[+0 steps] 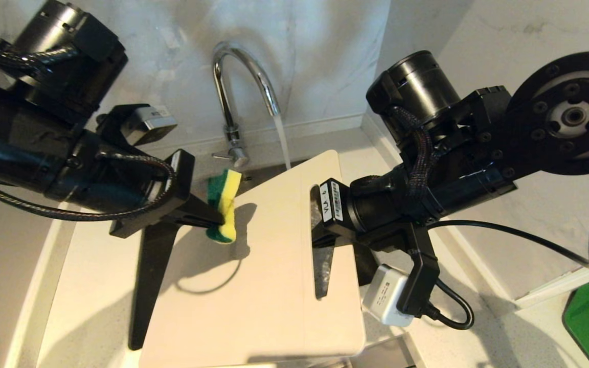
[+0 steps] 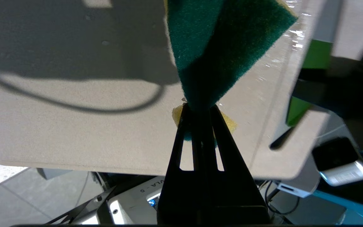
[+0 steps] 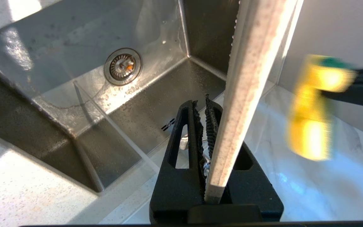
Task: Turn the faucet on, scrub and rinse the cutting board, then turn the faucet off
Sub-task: Scrub the cutting board underwater
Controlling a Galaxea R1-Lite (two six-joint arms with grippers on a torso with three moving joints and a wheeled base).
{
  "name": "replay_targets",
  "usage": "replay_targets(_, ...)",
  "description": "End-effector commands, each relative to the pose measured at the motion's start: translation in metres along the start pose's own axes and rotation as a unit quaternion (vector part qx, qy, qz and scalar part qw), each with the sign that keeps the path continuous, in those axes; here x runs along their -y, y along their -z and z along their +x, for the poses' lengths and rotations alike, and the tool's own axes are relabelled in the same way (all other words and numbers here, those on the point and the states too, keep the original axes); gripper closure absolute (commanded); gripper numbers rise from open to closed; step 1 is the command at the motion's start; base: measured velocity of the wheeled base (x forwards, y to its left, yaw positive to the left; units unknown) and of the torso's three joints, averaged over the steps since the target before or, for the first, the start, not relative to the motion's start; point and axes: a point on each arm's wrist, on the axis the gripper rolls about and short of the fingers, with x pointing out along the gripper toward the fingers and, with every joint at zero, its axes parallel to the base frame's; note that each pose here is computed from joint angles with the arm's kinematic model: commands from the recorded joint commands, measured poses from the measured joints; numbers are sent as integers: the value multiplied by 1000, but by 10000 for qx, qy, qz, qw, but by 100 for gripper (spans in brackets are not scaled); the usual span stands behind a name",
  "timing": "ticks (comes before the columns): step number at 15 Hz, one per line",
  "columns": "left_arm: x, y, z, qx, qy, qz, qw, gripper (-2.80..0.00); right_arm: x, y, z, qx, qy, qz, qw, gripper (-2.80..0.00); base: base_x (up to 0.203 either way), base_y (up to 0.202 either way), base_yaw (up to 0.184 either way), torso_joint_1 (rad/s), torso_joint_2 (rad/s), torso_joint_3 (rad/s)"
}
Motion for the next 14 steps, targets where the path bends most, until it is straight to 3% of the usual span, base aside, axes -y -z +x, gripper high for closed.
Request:
replay_targets(1,-3,4,43,-448,-367,-48,9983,0,-1,-1,0,34,-6,-66,10000,0,0,0,0,0,0,0)
replay_targets(3,-19,3,59,-590,-646,-225,9959,0,-1,-1,0,39,-9,-64,10000,0,0,0,0,0,0,0)
replay_targets(9,-87,-8,70,-301,-1022,-867,9905,0,-2,-2,-1,35,-20,-44,10000,0,0,0,0,0,0,0)
replay_targets(14,-144,-5,75,-377,-1407,-987,9844,0,-1,-2,-2,18,-9,3,10000,0,0,0,0,0,0,0)
